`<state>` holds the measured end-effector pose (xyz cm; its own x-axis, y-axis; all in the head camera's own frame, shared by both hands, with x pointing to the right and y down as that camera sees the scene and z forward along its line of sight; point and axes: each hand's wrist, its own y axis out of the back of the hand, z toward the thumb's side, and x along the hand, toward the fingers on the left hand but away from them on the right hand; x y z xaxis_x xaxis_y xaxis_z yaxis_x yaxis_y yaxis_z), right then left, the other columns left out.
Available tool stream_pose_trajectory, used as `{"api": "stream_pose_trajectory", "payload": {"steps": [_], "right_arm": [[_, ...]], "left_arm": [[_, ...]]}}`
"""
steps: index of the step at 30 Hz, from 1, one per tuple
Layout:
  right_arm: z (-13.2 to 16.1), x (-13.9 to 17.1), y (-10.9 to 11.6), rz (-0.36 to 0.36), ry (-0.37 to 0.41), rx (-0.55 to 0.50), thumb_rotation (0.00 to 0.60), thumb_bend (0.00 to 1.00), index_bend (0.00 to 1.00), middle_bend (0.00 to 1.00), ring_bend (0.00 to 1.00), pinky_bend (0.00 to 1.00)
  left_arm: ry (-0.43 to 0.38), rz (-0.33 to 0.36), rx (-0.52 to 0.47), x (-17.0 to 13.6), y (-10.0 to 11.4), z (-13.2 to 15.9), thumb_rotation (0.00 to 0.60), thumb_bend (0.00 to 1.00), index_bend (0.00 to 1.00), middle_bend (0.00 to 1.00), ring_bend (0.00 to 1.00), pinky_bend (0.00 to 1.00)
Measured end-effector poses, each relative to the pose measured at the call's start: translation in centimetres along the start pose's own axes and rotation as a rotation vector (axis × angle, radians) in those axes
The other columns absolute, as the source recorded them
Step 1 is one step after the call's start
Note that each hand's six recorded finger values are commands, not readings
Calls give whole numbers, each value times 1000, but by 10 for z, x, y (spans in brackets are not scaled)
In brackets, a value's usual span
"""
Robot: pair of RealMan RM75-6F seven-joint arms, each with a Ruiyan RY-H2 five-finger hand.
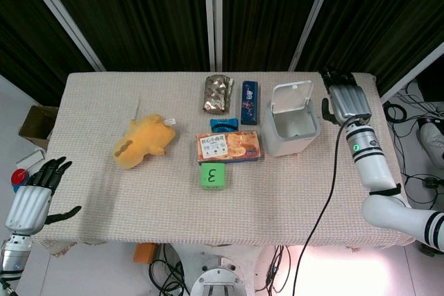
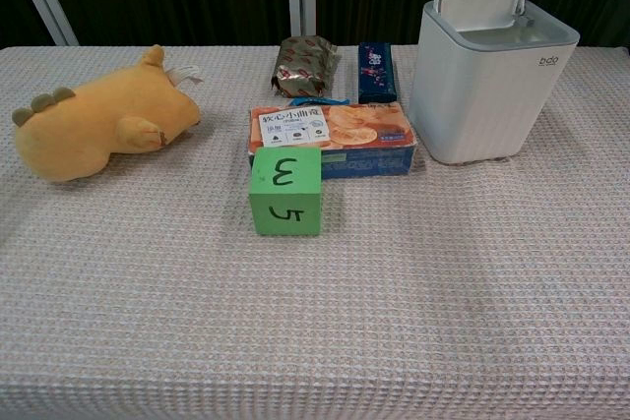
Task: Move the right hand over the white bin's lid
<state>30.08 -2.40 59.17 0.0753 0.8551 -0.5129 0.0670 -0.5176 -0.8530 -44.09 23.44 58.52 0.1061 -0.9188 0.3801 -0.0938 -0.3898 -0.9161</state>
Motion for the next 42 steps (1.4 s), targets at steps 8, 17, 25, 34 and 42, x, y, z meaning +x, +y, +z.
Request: {"api": "stream_pose_trajectory", "payload": {"steps": [8, 17, 25, 34, 42], "right_arm": [[6, 0, -10, 8, 15, 17, 600, 678, 0, 0, 0, 0], [14, -5, -10, 11, 35, -1, 600, 969, 0, 8, 0, 0], [30, -16, -12, 0, 64, 11, 535, 1000, 0, 101, 0, 0], [33, -19, -25, 41, 51, 38, 527, 1000, 0, 200, 0, 0], [37, -7, -26, 48, 96, 47, 510, 1000, 0, 240, 0, 0]], "left_arm": [[5, 1, 2, 0, 0, -5, 506, 47, 102, 72, 79, 269], [0, 5, 5, 0, 3, -5, 505, 47, 102, 72, 79, 269], [7, 15, -1, 0, 9, -8, 509, 38, 102, 72, 79, 268], [18, 12, 8, 1, 10, -11, 506, 38, 102, 72, 79, 269], [15, 6, 11, 1, 8, -9, 509, 39, 102, 72, 79, 269]]}}
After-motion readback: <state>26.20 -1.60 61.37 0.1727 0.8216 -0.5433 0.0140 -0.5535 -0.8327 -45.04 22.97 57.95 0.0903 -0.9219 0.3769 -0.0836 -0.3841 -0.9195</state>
